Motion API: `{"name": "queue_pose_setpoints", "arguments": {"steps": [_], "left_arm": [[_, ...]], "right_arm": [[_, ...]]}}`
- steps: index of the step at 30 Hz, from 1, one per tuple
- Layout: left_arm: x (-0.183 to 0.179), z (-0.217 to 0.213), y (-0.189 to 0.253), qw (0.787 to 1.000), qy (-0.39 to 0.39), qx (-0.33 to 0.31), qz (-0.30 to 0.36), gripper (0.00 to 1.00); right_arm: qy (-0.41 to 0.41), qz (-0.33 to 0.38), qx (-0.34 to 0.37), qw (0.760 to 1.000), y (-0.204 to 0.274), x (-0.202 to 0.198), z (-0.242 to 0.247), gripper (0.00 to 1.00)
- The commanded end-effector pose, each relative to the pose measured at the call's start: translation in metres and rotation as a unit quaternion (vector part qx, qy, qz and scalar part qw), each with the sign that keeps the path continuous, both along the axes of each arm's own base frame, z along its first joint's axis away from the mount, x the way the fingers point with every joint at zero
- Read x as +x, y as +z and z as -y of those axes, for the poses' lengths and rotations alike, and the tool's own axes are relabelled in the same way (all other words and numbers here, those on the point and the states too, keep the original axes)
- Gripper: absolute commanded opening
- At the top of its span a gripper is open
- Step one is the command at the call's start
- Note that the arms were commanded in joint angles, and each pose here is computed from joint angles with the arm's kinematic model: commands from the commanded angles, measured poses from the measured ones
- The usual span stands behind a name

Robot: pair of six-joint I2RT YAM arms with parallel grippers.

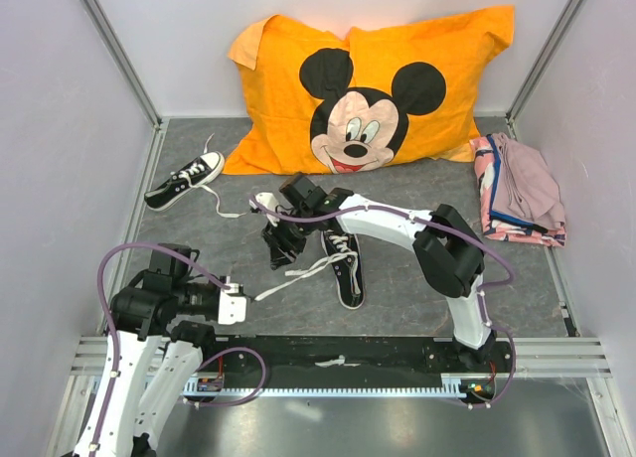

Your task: Tie the shoes

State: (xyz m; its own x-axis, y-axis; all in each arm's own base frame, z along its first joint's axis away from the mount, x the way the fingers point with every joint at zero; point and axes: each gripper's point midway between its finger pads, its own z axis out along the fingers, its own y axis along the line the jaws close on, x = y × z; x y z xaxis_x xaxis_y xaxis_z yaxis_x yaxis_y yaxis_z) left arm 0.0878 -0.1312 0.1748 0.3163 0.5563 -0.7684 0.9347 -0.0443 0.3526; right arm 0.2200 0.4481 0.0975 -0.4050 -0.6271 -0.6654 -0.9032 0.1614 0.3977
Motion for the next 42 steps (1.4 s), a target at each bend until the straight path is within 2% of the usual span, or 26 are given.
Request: {"name": "queue_pose_setpoints", "arguments": {"steps": [1, 7, 9, 10, 12, 13, 14, 16, 17, 19, 21, 24, 29, 34, 42], "left_arm": [[0.006, 0.004, 0.006, 0.999, -0.019, -0.007, 0.032, 0.01], [0.027, 0.009, 0.028, 0.998, -0.013, -0.019, 0.062, 0.02], [0.043, 0.013, 0.037, 0.998, 0.011, -0.035, 0.047, 0.02], [0.062, 0.017, 0.056, 0.995, 0.018, -0.05, 0.081, 0.01], [0.086, 0.023, 0.063, 0.995, 0.052, -0.068, 0.044, 0.02], [0.108, 0.028, 0.086, 0.991, 0.063, -0.086, 0.081, 0.02], [0.128, 0.029, 0.078, 0.991, 0.103, -0.083, 0.034, 0.01], [0.161, 0.038, 0.099, 0.986, 0.13, -0.096, 0.05, 0.02], [0.181, 0.04, 0.086, 0.983, 0.163, -0.087, 0.011, 0.01], [0.209, 0.047, 0.092, 0.977, 0.19, -0.092, -0.005, 0.01], [0.237, 0.053, 0.071, 0.968, 0.229, -0.081, -0.065, 0.02], [0.265, 0.059, 0.037, 0.954, 0.269, -0.057, -0.118, 0.01], [0.299, 0.059, -0.012, 0.927, 0.332, -0.03, -0.17, 0.01], [0.311, 0.06, -0.063, 0.909, 0.358, 0.007, -0.214, 0.01], [0.312, 0.05, -0.115, 0.885, 0.389, 0.059, -0.249, 0.01]], "right_arm": [[-0.004, 0.026, 0.056, 0.998, 0.065, 0.015, 0.001, 0.58], [-0.055, 0.031, 0.098, 0.993, 0.122, 0.054, 0.04, 0.68], [-0.082, 0.037, 0.107, 0.99, 0.137, 0.069, 0.067, 0.7], [-0.091, 0.042, 0.108, 0.989, 0.14, 0.073, 0.078, 0.71], [-0.115, 0.055, 0.101, 0.987, 0.142, 0.083, 0.109, 0.72], [-0.133, 0.051, 0.09, 0.986, 0.134, 0.088, 0.127, 0.72], [-0.139, 0.06, 0.092, 0.984, 0.139, 0.086, 0.137, 0.72], [-0.158, 0.053, 0.07, 0.984, 0.125, 0.087, 0.163, 0.71], [-0.164, 0.06, 0.069, 0.982, 0.129, 0.086, 0.172, 0.71], [-0.179, 0.058, 0.049, 0.981, 0.117, 0.084, 0.192, 0.72], [-0.186, 0.066, 0.043, 0.979, 0.118, 0.079, 0.204, 0.71], [-0.194, 0.068, 0.034, 0.978, 0.113, 0.07, 0.218, 0.71], [-0.188, 0.074, 0.017, 0.979, 0.102, 0.053, 0.23, 0.71], [-0.173, 0.078, 0.0, 0.982, 0.088, 0.044, 0.237, 0.71], [-0.162, 0.068, -0.012, 0.984, 0.076, 0.037, 0.24, 0.71]]}}
